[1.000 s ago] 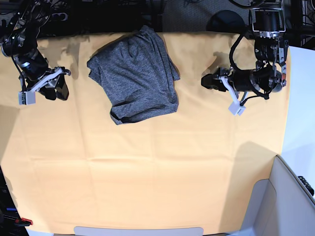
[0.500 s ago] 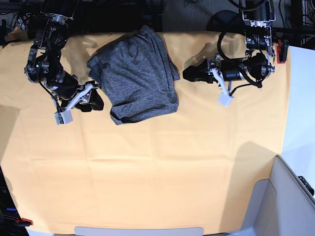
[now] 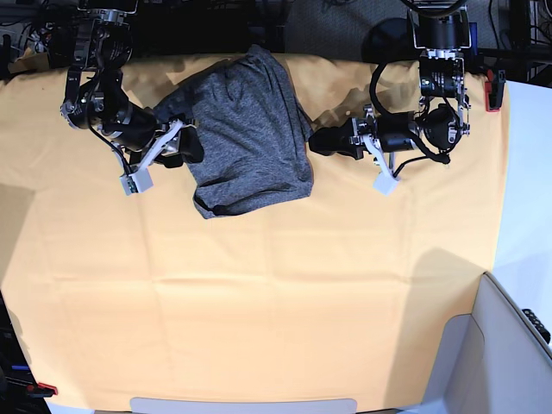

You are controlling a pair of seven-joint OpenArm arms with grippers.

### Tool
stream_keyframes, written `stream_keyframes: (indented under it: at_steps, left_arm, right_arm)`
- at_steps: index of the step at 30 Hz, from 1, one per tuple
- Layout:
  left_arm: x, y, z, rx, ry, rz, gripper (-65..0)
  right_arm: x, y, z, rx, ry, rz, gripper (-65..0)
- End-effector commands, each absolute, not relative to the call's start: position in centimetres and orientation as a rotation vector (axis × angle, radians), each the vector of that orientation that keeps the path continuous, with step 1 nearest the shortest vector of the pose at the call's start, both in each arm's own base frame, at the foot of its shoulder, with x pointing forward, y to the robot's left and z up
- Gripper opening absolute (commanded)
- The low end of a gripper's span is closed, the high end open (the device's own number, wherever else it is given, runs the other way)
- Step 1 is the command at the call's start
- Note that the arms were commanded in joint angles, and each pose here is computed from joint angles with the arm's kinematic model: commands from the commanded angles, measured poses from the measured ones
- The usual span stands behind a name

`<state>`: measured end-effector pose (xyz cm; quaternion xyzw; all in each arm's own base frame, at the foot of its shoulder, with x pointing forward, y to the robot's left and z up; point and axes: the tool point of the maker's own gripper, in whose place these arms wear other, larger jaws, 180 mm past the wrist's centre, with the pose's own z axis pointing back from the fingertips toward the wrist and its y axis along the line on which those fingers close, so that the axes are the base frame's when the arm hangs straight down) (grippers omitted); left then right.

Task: Fold the T-shirt properly
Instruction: 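Regrasp the bundle sides and tuck the edges under with both grippers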

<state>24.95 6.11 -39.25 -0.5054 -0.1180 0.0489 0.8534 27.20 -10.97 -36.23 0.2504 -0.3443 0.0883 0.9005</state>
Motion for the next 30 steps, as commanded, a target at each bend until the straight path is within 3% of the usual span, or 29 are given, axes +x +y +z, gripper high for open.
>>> stream_keyframes:
  at_steps: [1,18,26,30]
  left_arm:
    - [24.9,6.3,-39.4,-1.049,-0.238,0.099,-40.9]
    - [24.2,1.7,-39.2,-1.087,-0.177,-0.002,-41.3]
    - [25.1,0.8,-38.5,-1.109,-0.193,-0.012,-53.7]
    - [24.7,0.2,-39.6,-1.128,-0.148,0.026,-58.7]
  right_arm:
    - [27.9,-11.0,-35.1,0.528,-0.761,0.192,-38.1]
    - [26.8,-10.5,-35.9,0.537,-0.727,0.201,-38.4]
    - [26.6,-9.5,-36.0,0.553,-0.716,0.224,-38.7]
    - [26.6,-9.5,-36.0,0.553,-0.716,0.224,-43.4]
